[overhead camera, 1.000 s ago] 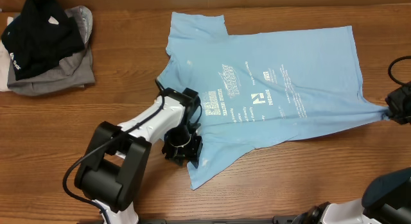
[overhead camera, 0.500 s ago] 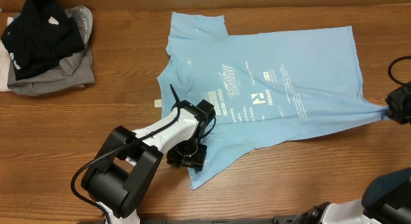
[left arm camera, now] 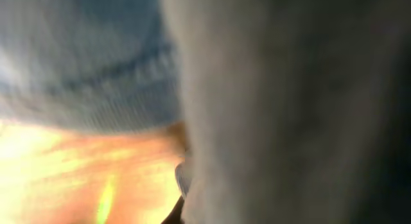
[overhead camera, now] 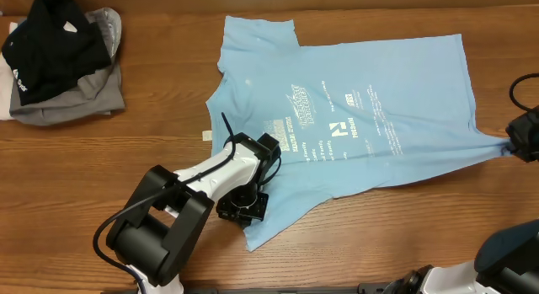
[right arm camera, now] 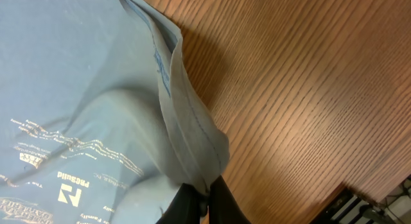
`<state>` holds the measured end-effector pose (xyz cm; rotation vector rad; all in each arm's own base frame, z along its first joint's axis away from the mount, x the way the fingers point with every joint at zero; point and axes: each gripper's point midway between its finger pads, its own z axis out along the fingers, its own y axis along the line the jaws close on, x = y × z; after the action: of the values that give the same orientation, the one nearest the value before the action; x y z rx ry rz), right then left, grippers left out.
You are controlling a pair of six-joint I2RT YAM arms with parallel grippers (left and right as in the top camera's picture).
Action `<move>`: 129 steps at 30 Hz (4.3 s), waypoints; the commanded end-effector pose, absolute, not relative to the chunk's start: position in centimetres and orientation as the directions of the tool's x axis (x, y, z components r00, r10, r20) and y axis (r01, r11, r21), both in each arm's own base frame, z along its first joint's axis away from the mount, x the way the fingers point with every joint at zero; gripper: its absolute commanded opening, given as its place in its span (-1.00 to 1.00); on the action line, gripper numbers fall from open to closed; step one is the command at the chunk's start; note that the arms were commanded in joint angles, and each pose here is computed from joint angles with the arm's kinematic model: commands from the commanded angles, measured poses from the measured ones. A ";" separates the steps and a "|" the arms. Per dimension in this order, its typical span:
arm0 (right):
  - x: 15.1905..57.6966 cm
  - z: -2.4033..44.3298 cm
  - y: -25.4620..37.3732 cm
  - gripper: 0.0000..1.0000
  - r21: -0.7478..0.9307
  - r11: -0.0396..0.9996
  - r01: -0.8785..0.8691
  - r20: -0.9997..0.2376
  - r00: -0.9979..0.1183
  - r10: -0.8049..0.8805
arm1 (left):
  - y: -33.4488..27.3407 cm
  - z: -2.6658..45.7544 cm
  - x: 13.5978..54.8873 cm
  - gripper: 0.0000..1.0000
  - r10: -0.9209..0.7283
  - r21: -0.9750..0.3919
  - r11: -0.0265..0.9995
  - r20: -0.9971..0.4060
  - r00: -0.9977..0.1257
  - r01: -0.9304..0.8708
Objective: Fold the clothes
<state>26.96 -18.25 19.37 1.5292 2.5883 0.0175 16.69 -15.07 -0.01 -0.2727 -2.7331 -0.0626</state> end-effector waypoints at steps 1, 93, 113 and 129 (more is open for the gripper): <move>27.1 19.9 -18.3 -0.92 0.095 0.481 0.872 -0.133 -0.467 0.874 | -16.0 2.4 17.1 -0.91 0.172 -0.032 0.985 0.354 -0.919 0.172; 43.0 13.7 -19.9 1.00 0.211 0.648 0.731 -0.457 -0.513 0.727 | -8.3 14.4 46.9 0.94 -0.013 -0.040 0.999 -0.657 -0.754 0.017; 41.8 5.0 -17.1 -0.92 0.174 0.692 0.700 -0.224 -0.656 0.720 | -17.4 2.7 38.1 -0.92 0.129 -0.349 0.919 -0.173 -0.976 0.183; 39.1 -1.6 -16.2 -0.92 0.097 0.679 0.728 -0.078 -0.674 0.734 | -10.1 -2.4 37.7 -0.92 -0.019 -0.187 0.982 -0.022 -1.000 -0.015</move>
<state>40.44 -16.93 0.20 1.1941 2.7191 0.0981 37.69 -14.92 0.13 -0.1324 -3.1588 0.5306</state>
